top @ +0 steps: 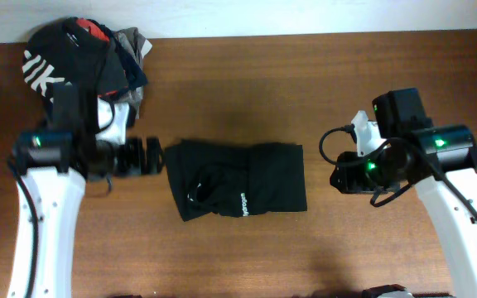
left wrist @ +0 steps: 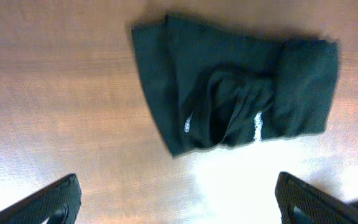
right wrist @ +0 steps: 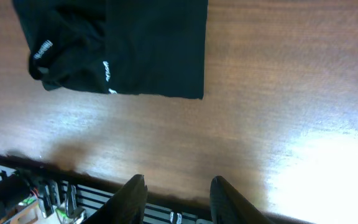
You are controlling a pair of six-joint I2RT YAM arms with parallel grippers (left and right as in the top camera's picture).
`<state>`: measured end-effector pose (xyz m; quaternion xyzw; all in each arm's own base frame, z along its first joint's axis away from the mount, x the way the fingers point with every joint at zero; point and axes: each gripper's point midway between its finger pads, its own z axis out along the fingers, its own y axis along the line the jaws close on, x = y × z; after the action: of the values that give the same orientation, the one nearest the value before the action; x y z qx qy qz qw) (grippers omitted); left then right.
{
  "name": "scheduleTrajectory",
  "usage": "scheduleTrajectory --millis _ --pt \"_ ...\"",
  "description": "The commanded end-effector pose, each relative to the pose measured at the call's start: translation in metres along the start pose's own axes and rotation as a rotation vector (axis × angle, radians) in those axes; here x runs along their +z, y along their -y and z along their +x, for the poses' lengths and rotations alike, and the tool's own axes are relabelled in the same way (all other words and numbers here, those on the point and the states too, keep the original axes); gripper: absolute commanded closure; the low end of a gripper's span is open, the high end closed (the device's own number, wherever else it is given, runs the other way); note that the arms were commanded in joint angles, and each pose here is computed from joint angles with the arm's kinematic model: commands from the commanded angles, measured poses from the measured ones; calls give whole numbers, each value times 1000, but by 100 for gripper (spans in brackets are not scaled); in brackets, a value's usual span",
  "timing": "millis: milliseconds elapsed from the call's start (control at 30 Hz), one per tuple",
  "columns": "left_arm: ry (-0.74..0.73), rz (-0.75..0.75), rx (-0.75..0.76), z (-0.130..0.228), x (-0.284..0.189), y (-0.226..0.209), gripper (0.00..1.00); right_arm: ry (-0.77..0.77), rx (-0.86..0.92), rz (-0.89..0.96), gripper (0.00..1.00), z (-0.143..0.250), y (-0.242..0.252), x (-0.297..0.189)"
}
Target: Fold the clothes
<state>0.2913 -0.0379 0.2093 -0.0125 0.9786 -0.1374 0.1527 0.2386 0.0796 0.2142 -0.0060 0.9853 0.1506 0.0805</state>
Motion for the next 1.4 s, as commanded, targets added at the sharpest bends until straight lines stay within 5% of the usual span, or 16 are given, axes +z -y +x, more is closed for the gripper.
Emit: scheduleTrajectory --millis 0,433,733,1367 --pt "-51 -24 -80 37 44 -18 1 -31 -2 -53 62 6 -6 7" --pt "-54 185 -136 44 137 -9 1 -29 -8 -92 62 5 -13 7" --pt "-156 136 -184 53 188 -32 1 -27 -9 -93 62 5 -13 7" --pt "-256 285 -232 69 215 -14 1 -26 -9 -93 62 5 -13 7"
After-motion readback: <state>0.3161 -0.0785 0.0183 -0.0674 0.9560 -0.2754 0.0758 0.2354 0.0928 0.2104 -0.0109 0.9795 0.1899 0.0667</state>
